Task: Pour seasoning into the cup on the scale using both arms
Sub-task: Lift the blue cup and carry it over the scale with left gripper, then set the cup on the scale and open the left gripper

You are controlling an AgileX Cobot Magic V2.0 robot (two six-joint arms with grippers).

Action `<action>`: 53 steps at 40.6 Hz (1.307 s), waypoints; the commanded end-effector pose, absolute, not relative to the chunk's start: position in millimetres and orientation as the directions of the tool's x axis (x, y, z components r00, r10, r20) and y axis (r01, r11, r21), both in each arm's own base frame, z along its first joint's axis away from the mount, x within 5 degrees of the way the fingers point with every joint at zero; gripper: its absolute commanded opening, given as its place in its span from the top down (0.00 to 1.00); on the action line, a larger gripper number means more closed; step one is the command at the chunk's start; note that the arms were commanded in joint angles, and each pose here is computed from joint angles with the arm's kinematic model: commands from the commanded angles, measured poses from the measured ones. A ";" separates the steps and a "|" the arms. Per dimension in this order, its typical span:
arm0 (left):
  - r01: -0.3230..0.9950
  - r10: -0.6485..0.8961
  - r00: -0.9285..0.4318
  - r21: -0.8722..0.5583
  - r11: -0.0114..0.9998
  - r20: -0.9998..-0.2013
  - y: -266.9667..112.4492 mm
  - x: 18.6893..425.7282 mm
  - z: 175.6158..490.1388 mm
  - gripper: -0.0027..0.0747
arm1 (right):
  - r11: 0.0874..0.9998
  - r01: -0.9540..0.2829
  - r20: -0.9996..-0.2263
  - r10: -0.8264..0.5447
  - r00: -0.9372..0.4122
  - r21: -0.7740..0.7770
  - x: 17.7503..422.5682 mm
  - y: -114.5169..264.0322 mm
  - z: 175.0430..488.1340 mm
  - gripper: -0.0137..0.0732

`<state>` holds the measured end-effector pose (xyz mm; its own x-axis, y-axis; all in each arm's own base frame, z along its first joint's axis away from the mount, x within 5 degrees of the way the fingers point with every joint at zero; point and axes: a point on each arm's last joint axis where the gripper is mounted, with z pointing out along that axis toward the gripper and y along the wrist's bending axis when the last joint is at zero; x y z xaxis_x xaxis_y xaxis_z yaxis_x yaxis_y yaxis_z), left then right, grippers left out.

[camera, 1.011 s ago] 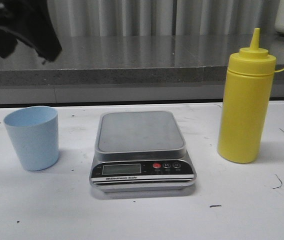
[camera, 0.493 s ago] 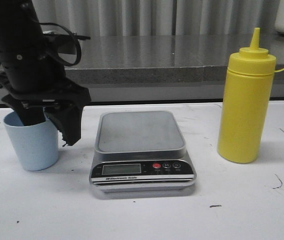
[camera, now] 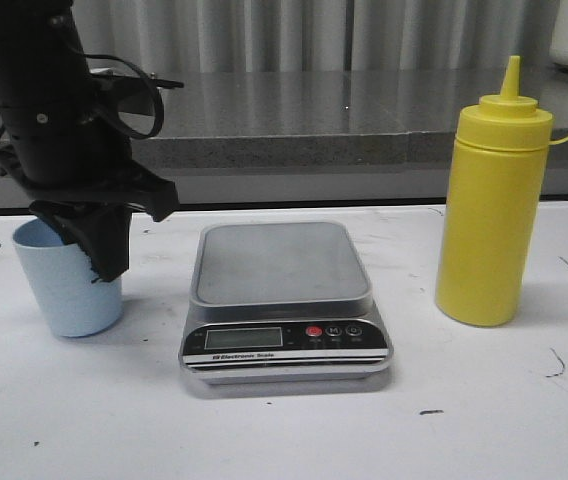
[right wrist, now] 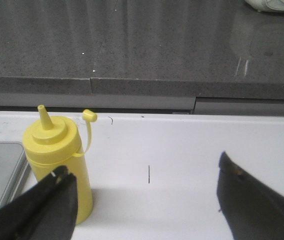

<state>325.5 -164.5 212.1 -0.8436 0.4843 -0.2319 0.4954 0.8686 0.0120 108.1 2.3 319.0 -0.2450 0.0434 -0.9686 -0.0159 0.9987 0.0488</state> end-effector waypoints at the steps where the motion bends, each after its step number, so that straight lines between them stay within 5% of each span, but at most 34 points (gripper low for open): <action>1: 0.501 0.483 -0.822 0.021 0.865 -0.302 -168.1 327.4 254.5 0.99 | 0.999 -0.009 -0.990 0.048 -0.134 0.049 109.7 1.1 338.6 0.16; 6: 0.513 0.495 -0.819 0.016 0.858 -0.290 -173.6 328.4 286.8 0.99 | 0.999 -0.009 -0.990 0.048 -0.135 0.049 109.7 1.1 338.5 0.16; 15: 0.607 0.569 -0.719 0.037 0.794 -0.399 -211.6 330.9 323.2 0.99 | 0.999 -0.009 -0.990 0.048 -0.135 0.049 109.7 1.1 338.5 0.16; 27: 0.699 0.646 -0.635 0.039 0.714 -0.424 -278.0 335.0 312.0 0.99 | 0.999 -0.009 -0.989 0.048 -0.140 0.049 109.6 1.2 338.1 0.16; 38: 0.717 0.665 -0.631 0.026 0.696 -0.398 -295.4 337.9 292.3 0.98 | 0.999 -0.010 -0.989 0.048 -0.143 0.050 109.6 1.2 337.8 0.16; 43: 0.717 0.668 -0.635 0.026 0.696 -0.388 -295.2 337.8 290.7 0.89 | 0.999 -0.010 -0.989 0.048 -0.143 0.050 109.6 1.2 337.8 0.16; 53: 0.717 0.655 -0.629 0.013 0.697 -0.418 -295.5 336.3 297.6 0.49 | 0.999 -0.010 -0.989 0.048 -0.143 0.050 109.6 1.2 337.8 0.16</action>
